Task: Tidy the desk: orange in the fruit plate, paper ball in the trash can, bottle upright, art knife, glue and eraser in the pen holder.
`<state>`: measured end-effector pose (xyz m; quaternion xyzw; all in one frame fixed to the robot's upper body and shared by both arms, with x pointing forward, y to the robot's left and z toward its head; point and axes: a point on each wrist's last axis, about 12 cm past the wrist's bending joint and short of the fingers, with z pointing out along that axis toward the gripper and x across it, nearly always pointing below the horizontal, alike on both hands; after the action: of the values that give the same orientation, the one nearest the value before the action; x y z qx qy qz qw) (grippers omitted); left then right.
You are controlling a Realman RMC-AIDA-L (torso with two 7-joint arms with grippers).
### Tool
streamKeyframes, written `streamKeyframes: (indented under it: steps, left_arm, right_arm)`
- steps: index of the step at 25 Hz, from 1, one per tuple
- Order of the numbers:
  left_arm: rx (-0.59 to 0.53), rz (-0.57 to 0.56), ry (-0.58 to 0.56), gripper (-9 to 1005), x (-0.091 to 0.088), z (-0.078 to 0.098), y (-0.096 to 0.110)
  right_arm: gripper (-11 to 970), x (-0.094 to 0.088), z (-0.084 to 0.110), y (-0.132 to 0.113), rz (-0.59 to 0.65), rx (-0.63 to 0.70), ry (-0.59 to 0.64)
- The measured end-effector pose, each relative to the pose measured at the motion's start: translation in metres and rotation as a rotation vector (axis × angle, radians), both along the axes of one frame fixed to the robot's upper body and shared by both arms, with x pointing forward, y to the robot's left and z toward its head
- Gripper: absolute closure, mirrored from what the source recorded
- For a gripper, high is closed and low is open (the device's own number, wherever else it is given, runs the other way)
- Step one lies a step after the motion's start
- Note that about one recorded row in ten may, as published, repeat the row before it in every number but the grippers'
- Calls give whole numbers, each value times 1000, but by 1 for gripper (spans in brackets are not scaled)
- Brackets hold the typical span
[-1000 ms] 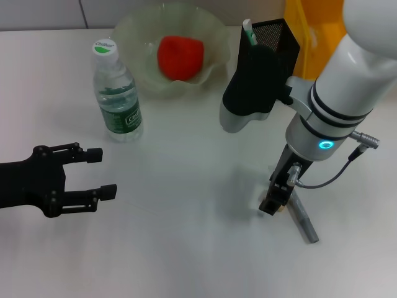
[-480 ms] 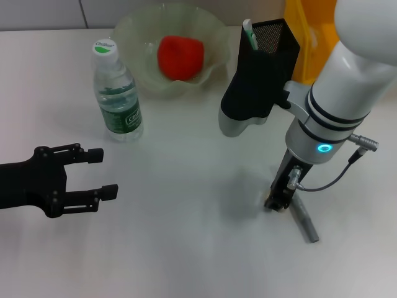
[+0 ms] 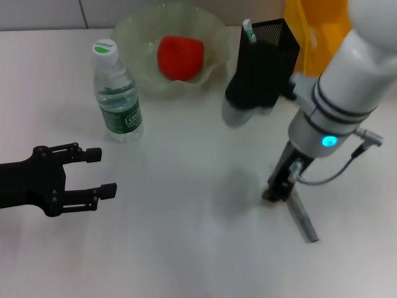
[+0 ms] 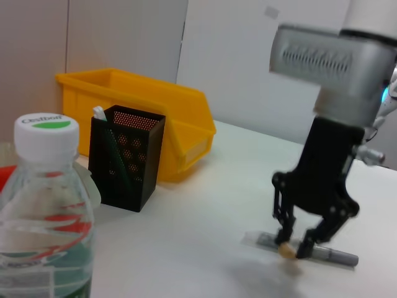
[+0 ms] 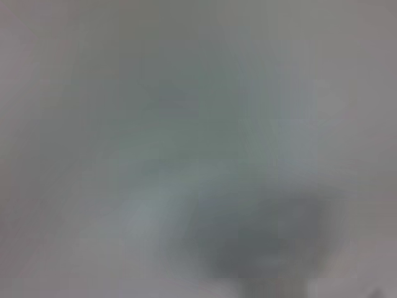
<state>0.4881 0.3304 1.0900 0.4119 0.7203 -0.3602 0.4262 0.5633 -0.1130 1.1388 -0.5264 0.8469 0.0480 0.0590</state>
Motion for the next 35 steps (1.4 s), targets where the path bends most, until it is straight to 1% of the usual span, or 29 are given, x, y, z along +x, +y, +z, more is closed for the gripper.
streamKeyframes:
  steps: [1, 2, 3, 4, 5, 6, 7, 8, 10, 11, 12, 14, 15, 16, 17, 18, 19, 21, 25, 29, 35]
  left_arm:
    - [0, 1, 0, 211, 0, 0, 0]
    - [0, 1, 0, 211, 0, 0, 0]
    - [0, 1, 0, 211, -1, -1, 0]
    - [0, 1, 0, 211, -1, -1, 0]
    - [0, 1, 1, 211, -1, -1, 0]
    - [-1, 1, 1, 211, -1, -1, 0]
    - [-1, 1, 1, 211, -1, -1, 0]
    - [-2, 1, 3, 211, -1, -1, 0]
    - [-8, 2, 10, 211, -2, -3, -1]
    - [-11, 1, 13, 211, -1, -4, -1]
    - [-11, 1, 13, 211, -1, -4, -1]
    - [-12, 2, 14, 211, -1, -4, -2]
    - [-11, 3, 14, 211, -1, -4, -2]
    - [-10, 5, 13, 211, 0, -4, -2]
    - [-10, 5, 13, 211, 0, -4, -2]
    - [-10, 5, 13, 210, 0, -4, -2]
    - [-10, 6, 13, 210, 0, -4, -2]
    - [-11, 6, 13, 210, 0, -5, -3]
    - [-12, 10, 16, 210, -1, -5, -2]
    - [-15, 13, 22, 210, -2, -6, -3]
    - [-19, 12, 23, 210, -1, -6, -5]
  right_arm:
    - [707, 3, 15, -3, -25, 50, -28]
    - [705, 3, 15, -3, -25, 50, -28]
    - [702, 9, 33, -8, -55, 107, -77]
    - [700, 9, 33, -8, -55, 107, -77]
    - [698, 13, 42, -12, -76, 134, -109]
    - [695, 21, 60, -20, -117, 179, -184]
    - [693, 21, 60, -20, -117, 179, -184]
    - [690, 23, 65, -22, -131, 193, -210]
    - [686, 31, 75, -28, -164, 224, -275]
    - [683, 39, 80, -31, -190, 250, -339]
    - [681, 39, 80, -31, -190, 250, -339]
    - [676, 47, 82, -31, -210, 281, -399]
    - [674, 50, 82, -32, -221, 293, -425]
    - [671, 58, 81, -35, -248, 322, -483]
    - [669, 58, 81, -35, -248, 322, -483]
    - [667, 64, 78, -37, -276, 346, -526]
    - [664, 64, 78, -37, -276, 346, -526]
    - [659, 72, 71, -42, -310, 368, -563]
    - [650, 79, 64, -46, -335, 374, -589]
    - [641, 87, 53, -52, -370, 380, -628]
    - [626, 90, 48, -54, -382, 382, -640]
